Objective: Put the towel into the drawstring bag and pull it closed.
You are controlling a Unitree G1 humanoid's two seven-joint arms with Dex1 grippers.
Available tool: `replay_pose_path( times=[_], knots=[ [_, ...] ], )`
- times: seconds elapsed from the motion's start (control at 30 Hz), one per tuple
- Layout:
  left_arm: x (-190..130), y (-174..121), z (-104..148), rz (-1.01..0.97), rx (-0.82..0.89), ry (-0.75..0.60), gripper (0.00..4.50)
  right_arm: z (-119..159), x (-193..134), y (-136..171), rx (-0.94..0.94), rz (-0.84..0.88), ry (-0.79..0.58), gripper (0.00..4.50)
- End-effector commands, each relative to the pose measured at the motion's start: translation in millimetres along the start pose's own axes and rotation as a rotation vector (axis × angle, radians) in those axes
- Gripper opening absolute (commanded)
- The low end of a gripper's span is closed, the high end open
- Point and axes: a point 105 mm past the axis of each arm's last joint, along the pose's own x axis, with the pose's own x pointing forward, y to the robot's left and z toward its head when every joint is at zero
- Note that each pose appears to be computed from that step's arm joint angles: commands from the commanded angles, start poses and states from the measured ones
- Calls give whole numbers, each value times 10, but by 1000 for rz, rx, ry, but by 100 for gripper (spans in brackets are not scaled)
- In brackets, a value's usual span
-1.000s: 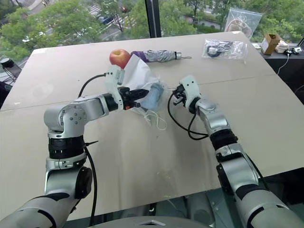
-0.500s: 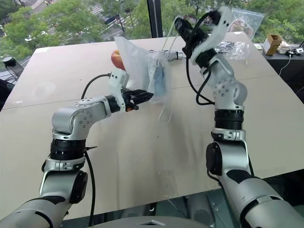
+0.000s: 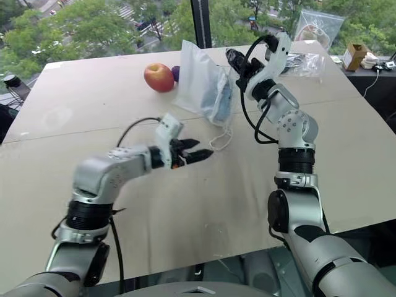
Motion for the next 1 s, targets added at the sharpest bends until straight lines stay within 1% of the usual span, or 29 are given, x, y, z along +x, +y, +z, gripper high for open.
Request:
replay_pose_path(
  times=[0.03,0.1,0.23,0.27,0.3,0.33,0.37,0.47,0.5,0.67,0.8,0.87,0.93,1.0],
  knots=[
    [293,225,120,186,147,-76,375,117,4,97,-11,27,-41,0],
    [408,262,76,207,156,-81,375,115,1,97,-10,24,-42,0],
    [545,248,-150,173,158,-16,375,103,-11,85,-18,12,-38,0],
    [554,245,-187,165,154,-7,324,102,-14,83,-21,10,-38,0],
    [560,220,-216,145,164,1,299,103,-16,81,-22,8,-38,0],
    [560,205,-227,137,170,1,253,104,-20,78,-24,6,-38,0],
    [556,202,-232,139,163,-3,192,105,-23,75,-26,4,-38,0],
    [519,239,-258,162,141,-7,58,112,-31,58,-26,-6,-42,0],
    [499,263,-272,175,129,-8,7,117,-32,50,-27,-10,-44,0],
    [362,425,-266,281,102,-47,3,146,-28,11,-40,-29,-55,0],
    [82,710,-87,509,177,-136,3,240,-30,-54,-133,-71,-95,0],
    [-156,874,83,668,198,-230,3,306,-41,-116,-198,-110,-122,0],
    [-539,1066,293,885,186,-374,3,365,-50,-174,-242,-143,-145,0],
    [-933,1200,395,1083,221,-456,3,416,-54,-229,-263,-175,-165,0]
  ],
)
